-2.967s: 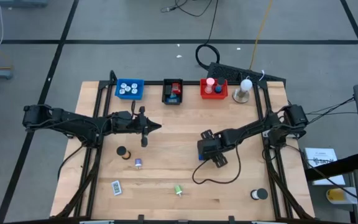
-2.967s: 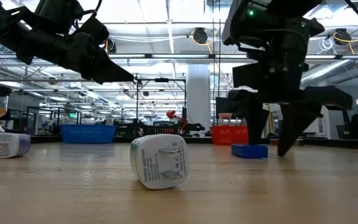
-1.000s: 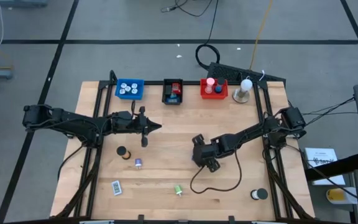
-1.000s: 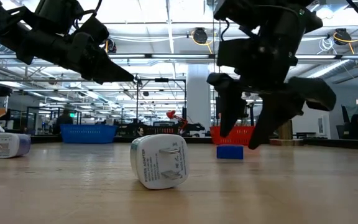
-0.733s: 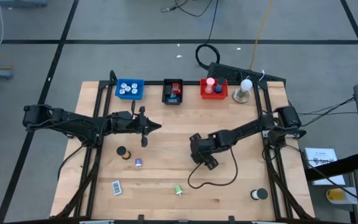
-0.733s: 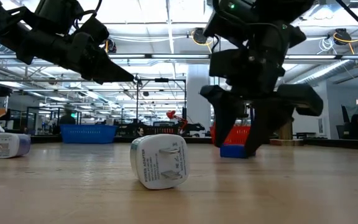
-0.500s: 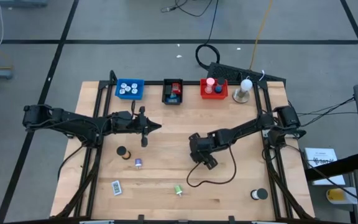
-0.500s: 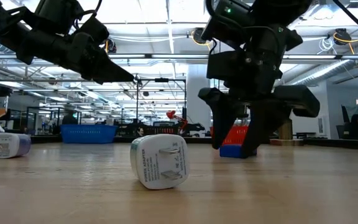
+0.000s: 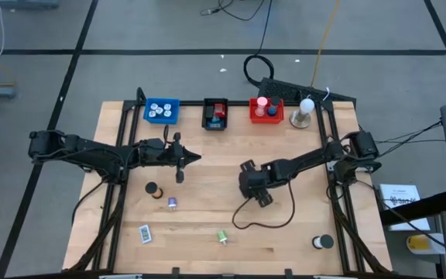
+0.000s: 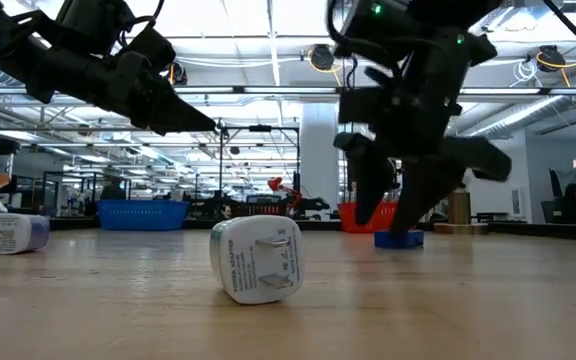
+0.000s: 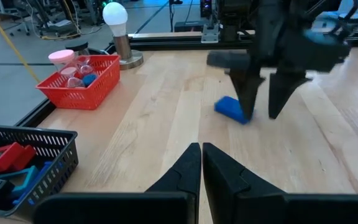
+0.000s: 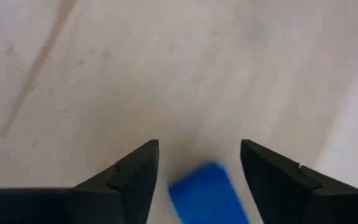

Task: Pick & Place Office items
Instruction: Put the blue digital clock into the black bin

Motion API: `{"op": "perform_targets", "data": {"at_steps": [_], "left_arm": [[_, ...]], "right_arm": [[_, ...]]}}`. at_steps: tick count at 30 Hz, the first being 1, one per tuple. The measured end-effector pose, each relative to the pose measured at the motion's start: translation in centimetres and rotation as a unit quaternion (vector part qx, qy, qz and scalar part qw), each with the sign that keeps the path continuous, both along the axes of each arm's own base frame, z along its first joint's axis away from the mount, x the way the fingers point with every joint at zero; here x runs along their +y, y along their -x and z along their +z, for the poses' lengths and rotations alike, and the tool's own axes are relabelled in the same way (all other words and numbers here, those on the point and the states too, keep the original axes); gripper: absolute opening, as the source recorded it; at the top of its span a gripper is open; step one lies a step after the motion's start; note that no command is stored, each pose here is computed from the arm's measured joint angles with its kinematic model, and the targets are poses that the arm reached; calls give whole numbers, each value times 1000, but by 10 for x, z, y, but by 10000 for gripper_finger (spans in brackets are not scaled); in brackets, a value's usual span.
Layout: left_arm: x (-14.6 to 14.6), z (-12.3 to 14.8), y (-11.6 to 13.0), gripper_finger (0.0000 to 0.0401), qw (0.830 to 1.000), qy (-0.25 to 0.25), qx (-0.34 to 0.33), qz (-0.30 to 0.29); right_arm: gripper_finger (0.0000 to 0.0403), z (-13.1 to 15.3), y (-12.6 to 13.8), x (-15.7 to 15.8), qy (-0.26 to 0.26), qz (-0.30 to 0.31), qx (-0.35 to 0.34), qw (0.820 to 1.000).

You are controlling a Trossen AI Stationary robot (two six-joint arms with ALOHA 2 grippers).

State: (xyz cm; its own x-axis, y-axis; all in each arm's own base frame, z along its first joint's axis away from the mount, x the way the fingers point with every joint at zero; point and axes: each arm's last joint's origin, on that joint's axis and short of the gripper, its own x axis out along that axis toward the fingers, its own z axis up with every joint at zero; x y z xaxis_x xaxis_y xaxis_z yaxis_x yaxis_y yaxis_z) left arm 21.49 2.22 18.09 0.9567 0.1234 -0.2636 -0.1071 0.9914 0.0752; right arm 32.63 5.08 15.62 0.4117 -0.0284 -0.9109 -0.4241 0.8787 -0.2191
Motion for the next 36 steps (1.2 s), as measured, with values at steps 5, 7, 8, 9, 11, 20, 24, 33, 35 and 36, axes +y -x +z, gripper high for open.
{"op": "perform_targets", "data": {"at_steps": [5, 7, 8, 9, 11, 20, 24, 33, 35, 36], "left_arm": [[0, 0, 0, 24, 1000, 0, -3, 0], [0, 0, 0, 24, 1000, 0, -1, 0], [0, 0, 0, 24, 1000, 0, -1, 0], [0, 0, 0, 24, 1000, 0, -1, 0], [0, 0, 0, 24, 1000, 0, -2, 0], [0, 0, 0, 24, 1000, 0, -1, 0], [0, 0, 0, 24, 1000, 0, -1, 0], [0, 0, 0, 24, 1000, 0, -1, 0], [0, 0, 0, 24, 1000, 0, -1, 0], [0, 0, 0, 24, 1000, 0, -1, 0]], "right_arm": [[257, 9, 8, -4, -16, -34, 19, 999], [263, 9, 11, -7, -3, -32, 32, 999], [264, 9, 12, -8, 8, -26, 39, 999], [264, 8, 13, -9, 23, -22, 42, 999], [264, 7, 14, -13, 42, -16, 54, 998], [259, -3, 12, -34, 20, -17, 83, 996], [248, -9, 11, -37, 12, -17, 97, 995], [157, -9, 9, -40, 9, -30, 85, 996], [145, -5, 5, -43, 9, -41, 55, 998], [145, -2, 2, -46, 9, -49, 35, 998]]}}
